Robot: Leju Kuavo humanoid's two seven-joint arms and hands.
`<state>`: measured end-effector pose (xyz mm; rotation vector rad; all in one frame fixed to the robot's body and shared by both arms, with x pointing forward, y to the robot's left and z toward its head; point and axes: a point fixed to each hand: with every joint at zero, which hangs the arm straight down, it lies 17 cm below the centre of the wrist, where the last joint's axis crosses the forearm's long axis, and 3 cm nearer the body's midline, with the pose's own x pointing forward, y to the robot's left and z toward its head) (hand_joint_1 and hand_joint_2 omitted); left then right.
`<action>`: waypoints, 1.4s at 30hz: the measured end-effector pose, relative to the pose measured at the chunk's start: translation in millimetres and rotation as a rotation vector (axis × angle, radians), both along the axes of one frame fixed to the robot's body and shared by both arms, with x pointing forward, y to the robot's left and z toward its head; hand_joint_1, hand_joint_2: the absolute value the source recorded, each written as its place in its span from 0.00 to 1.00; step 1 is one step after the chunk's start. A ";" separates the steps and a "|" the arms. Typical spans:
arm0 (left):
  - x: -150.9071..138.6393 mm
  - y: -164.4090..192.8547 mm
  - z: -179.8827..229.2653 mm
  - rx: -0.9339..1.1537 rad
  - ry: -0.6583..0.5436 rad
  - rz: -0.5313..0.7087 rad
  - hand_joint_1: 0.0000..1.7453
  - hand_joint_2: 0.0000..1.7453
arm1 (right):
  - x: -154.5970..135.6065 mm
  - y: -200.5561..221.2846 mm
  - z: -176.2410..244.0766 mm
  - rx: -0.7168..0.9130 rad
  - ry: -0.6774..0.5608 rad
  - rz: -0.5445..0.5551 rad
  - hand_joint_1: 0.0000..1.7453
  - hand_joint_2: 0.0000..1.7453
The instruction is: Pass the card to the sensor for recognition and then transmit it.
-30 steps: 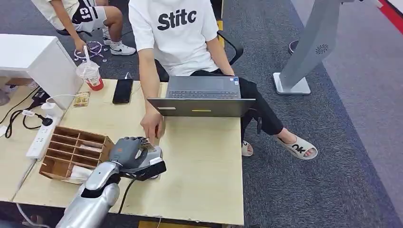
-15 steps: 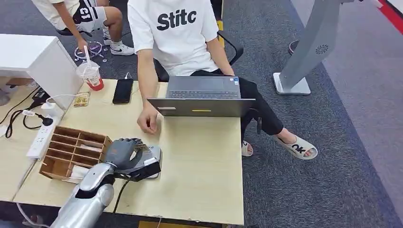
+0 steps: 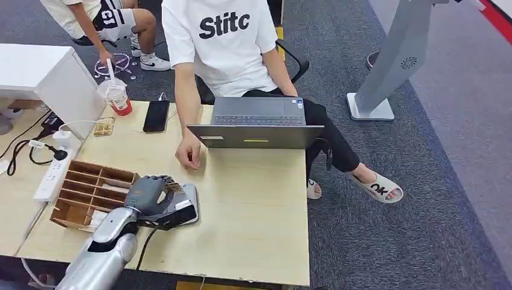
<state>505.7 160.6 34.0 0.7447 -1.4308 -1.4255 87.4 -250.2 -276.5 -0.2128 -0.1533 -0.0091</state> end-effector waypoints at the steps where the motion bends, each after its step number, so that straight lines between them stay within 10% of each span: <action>1: 0.7 2.6 0.3 0.001 -0.004 0.005 1.00 1.00 | -0.1 0.0 0.0 0.000 0.000 0.001 0.00 1.00; 9: 14.4 26.8 26.0 -0.039 -0.109 0.077 1.00 1.00 | -2.2 -0.8 -0.3 -0.007 0.004 0.012 0.00 1.00; 22: 67.1 120.4 203.2 -0.051 -0.499 0.195 1.00 1.00 | -3.7 -3.1 -0.3 -0.024 0.007 0.043 0.00 1.00; 39: 82.5 160.0 275.3 0.111 -0.648 0.235 1.00 1.00 | -3.0 -4.3 -0.1 -0.034 0.008 0.069 0.00 1.00; 40: 83.6 159.2 279.2 0.114 -0.656 0.234 0.06 1.00 | -2.7 -4.4 -0.1 -0.034 0.006 0.069 0.00 1.00; 42: 86.2 155.4 286.5 0.120 -0.672 0.232 0.00 1.00 | -1.7 -4.6 0.0 -0.034 0.001 0.067 0.00 1.00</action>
